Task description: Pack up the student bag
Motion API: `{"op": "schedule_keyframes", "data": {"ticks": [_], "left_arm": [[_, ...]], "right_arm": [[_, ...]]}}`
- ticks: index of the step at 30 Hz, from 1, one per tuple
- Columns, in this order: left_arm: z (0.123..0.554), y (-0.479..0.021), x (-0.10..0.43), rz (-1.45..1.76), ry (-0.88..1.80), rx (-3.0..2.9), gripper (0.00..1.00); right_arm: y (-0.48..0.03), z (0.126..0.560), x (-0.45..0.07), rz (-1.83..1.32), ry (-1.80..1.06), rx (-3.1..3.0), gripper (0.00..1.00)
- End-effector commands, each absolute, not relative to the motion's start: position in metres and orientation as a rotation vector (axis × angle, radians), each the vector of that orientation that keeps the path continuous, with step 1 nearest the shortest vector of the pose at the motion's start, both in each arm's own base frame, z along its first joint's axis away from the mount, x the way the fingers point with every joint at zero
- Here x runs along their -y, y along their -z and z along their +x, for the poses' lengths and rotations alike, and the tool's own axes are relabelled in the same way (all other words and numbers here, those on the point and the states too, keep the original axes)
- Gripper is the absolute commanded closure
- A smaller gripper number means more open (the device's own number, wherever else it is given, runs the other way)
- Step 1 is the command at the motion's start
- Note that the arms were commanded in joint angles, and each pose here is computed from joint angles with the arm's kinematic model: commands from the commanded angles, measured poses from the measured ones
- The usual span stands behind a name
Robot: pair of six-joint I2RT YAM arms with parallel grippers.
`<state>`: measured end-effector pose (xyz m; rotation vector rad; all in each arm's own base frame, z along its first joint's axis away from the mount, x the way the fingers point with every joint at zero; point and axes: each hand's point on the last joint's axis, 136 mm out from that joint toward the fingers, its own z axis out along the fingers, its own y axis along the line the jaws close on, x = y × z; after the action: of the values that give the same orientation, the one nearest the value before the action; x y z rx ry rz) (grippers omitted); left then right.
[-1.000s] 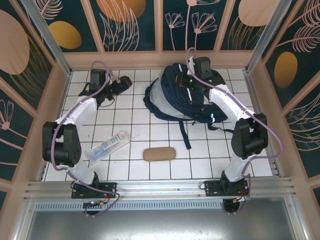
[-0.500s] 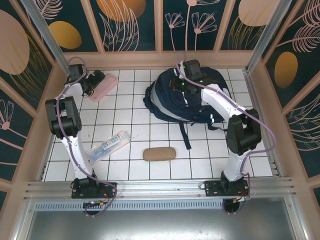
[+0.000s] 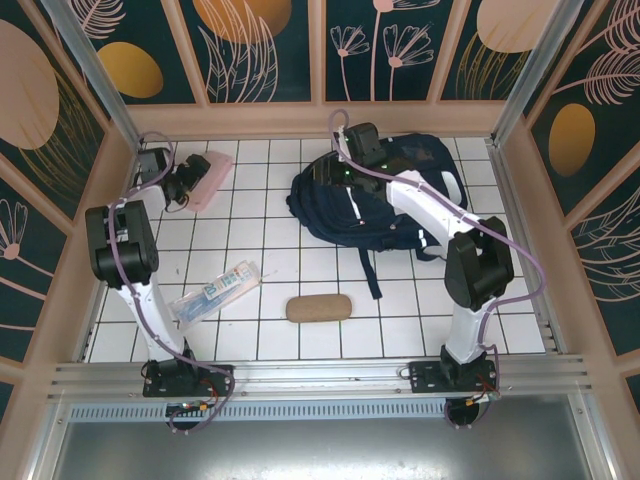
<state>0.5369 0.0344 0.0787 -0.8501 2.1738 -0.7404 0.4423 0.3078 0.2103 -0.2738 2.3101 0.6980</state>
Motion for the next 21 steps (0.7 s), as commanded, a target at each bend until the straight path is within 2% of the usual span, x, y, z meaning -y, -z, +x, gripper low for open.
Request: {"op": "schedule_keyframes", "data": {"ticks": [1, 7, 10, 14, 21], "left_arm": [[0.479, -0.03, 0.003, -1.072, 0.904, -2.283, 0.08], [0.432, -0.029, 0.081, -1.061, 1.03, -2.327, 0.08], [0.417, -0.037, 0.102, -1.074, 1.083, -2.292, 0.08], [0.408, -0.064, 0.098, -1.047, 1.066, -2.239, 0.07], [0.402, -0.097, 0.073, -0.975, 0.836, -2.263, 0.04]], "right_arm": [[-0.226, 0.445, -0.331, -0.287, -0.755, -2.246, 0.5], [-0.209, 0.44, -0.366, -0.318, -0.844, -2.268, 0.5], [-0.197, 0.436, -0.383, -0.323, -0.895, -2.288, 0.51], [-0.179, 0.429, -0.409, -0.363, -0.942, -2.313, 0.52], [-0.151, 0.42, -0.458, -0.495, -1.043, -2.315, 0.55]]}}
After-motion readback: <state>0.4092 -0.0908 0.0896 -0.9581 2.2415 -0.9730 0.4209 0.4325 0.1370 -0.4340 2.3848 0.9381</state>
